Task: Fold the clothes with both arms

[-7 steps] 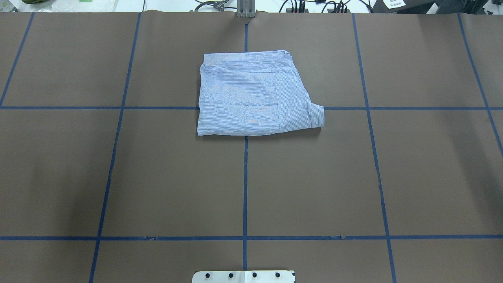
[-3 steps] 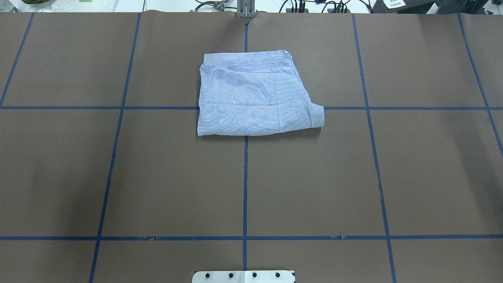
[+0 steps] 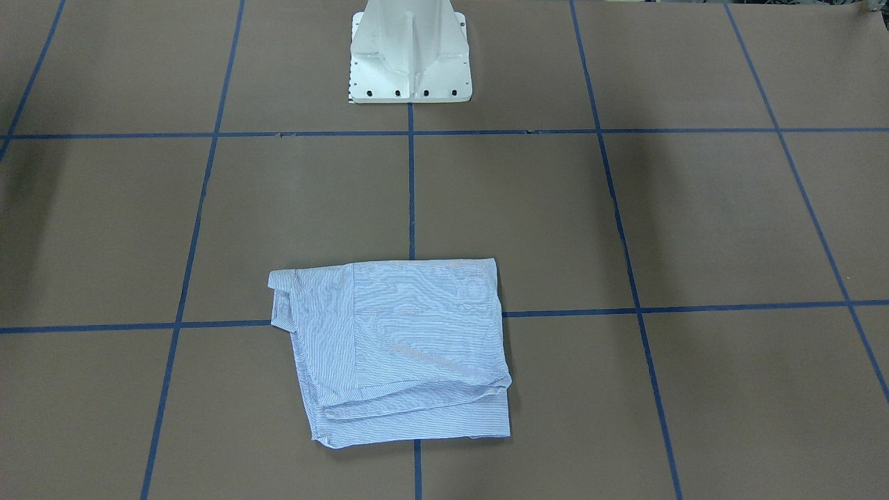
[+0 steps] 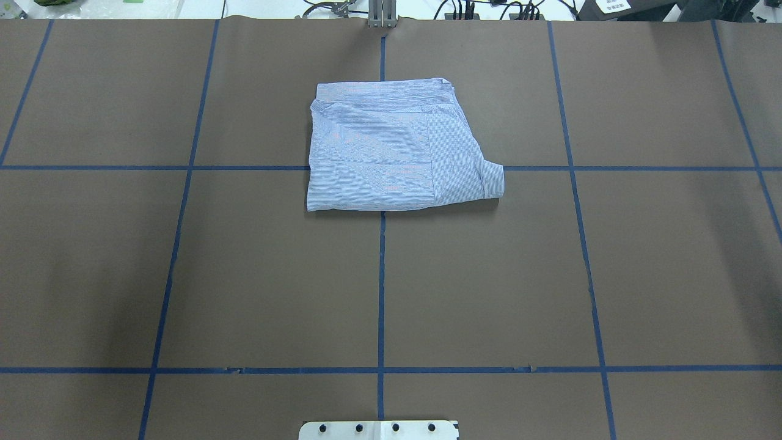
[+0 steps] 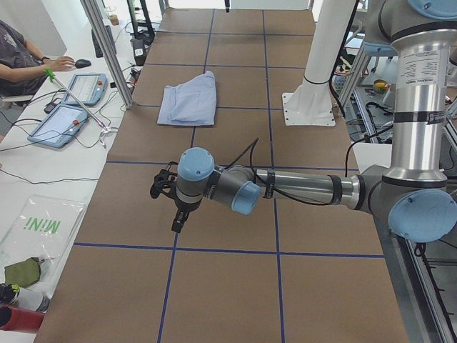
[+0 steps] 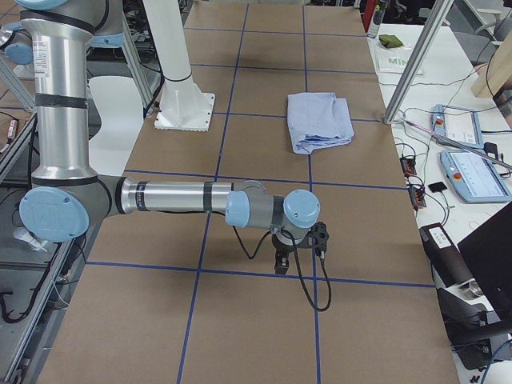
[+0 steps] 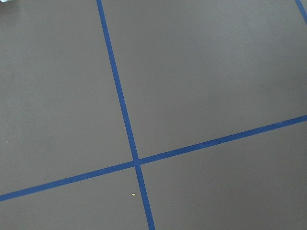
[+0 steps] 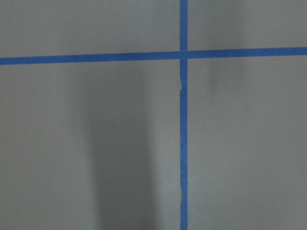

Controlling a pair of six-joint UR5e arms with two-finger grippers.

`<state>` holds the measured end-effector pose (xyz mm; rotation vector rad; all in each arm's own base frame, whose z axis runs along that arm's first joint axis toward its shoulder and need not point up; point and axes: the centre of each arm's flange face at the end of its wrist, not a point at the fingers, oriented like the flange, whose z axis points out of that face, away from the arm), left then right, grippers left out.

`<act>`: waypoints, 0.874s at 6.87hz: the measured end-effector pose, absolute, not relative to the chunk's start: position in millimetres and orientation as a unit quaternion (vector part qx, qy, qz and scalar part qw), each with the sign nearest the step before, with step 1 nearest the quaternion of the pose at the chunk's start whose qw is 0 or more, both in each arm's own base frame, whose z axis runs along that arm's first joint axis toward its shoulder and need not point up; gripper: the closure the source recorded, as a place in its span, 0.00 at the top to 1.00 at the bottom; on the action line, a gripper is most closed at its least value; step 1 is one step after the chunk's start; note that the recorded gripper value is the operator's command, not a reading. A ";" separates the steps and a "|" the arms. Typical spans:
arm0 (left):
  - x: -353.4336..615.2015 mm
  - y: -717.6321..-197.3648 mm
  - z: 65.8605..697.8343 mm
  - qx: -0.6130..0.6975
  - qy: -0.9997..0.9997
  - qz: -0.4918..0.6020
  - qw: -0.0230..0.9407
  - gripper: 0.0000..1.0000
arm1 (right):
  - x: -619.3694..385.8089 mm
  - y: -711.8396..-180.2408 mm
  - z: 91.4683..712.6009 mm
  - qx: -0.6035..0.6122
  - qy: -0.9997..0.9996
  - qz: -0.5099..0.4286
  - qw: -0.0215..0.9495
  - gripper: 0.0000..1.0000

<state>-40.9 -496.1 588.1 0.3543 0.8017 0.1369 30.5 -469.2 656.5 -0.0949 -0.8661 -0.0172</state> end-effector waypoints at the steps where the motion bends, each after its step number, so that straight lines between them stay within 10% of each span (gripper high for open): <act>1: -40.9 -495.6 588.1 0.171 0.388 0.066 0.903 1.00 | 29.8 -460.5 660.8 -0.038 -0.427 -0.012 0.903 1.00; 6: -40.9 -493.5 585.3 0.173 0.389 0.067 0.903 1.00 | 59.4 -467.4 647.1 0.033 -0.348 -0.021 0.937 1.00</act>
